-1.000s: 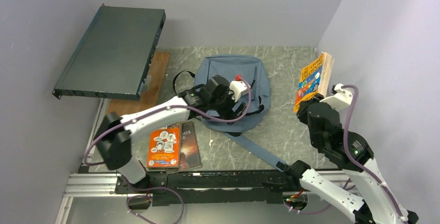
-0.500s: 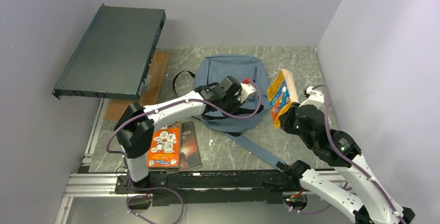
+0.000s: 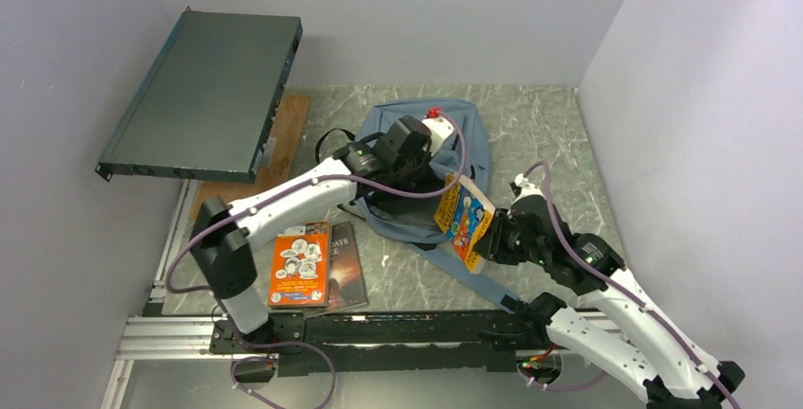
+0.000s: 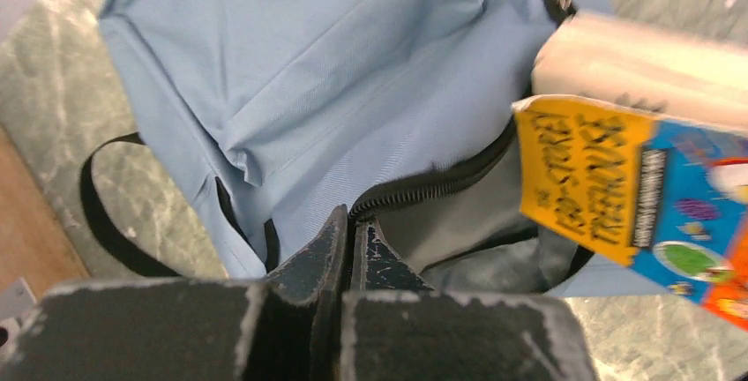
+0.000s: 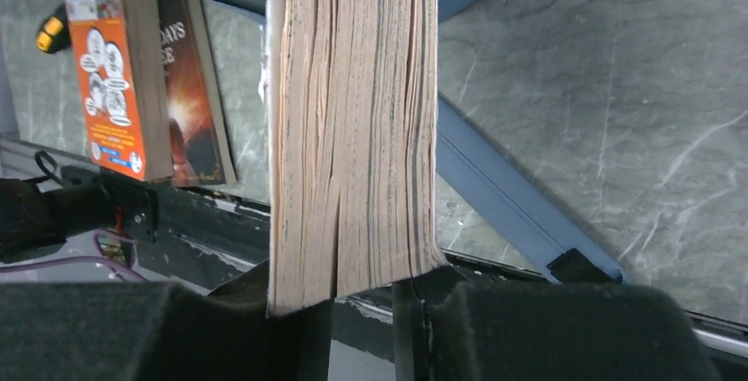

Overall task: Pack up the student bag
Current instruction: Place the book in the student bag.

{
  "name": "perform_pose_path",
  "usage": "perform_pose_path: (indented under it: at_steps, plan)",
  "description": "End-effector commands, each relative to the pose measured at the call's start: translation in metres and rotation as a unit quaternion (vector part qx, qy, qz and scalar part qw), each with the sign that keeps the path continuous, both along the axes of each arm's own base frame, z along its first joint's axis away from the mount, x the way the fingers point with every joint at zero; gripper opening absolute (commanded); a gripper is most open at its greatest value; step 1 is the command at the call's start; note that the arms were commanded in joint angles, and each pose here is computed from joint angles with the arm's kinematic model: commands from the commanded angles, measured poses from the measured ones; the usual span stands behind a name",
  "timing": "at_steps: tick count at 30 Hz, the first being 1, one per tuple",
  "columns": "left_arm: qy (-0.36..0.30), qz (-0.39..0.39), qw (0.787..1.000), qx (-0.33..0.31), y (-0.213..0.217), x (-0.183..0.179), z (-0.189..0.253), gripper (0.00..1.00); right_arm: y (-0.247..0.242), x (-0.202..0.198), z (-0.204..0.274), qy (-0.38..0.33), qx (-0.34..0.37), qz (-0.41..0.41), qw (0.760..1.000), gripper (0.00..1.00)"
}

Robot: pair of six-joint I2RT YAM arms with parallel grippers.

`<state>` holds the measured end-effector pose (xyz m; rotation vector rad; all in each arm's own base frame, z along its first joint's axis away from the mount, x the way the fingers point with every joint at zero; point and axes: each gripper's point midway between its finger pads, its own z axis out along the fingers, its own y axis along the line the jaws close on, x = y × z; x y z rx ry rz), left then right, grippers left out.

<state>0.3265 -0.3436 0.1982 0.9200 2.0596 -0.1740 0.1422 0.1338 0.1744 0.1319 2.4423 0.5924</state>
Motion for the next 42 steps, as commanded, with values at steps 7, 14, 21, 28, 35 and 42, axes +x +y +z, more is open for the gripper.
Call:
perform_pose_path:
  at_steps: [7, 14, 21, 28, 35, 42]
  plan:
    - [-0.03, 0.017, 0.985, -0.167, -0.006, -0.021, 0.113, 0.0, -0.012, 0.107, -0.014, -0.072, -0.021, -0.056, 0.996, 0.0]
    - [-0.025, 0.005, 0.985, -0.172, -0.024, 0.017, 0.124, 0.0, -0.026, 0.138, 0.002, -0.073, -0.044, -0.051, 0.995, 0.0]
    - [-0.029, -0.011, 0.98, -0.198, -0.022, 0.04, 0.131, 0.0, 0.009, 0.083, 0.029, -0.014, 0.074, 0.009, 0.997, 0.0]
    - [-0.035, -0.082, 0.966, -0.244, -0.033, 0.019, 0.162, 0.0, 0.064, 0.059, 0.052, 0.066, 0.266, 0.065, 0.959, 0.0]
    - [-0.054, -0.138, 0.952, -0.269, -0.041, -0.008, 0.193, 0.0, 0.093, 0.101, 0.054, 0.095, 0.393, 0.036, 0.914, 0.0]
    - [-0.045, -0.174, 0.947, -0.268, -0.059, -0.02, 0.196, 0.0, 0.104, 0.158, 0.034, 0.088, 0.435, -0.031, 0.895, 0.0]
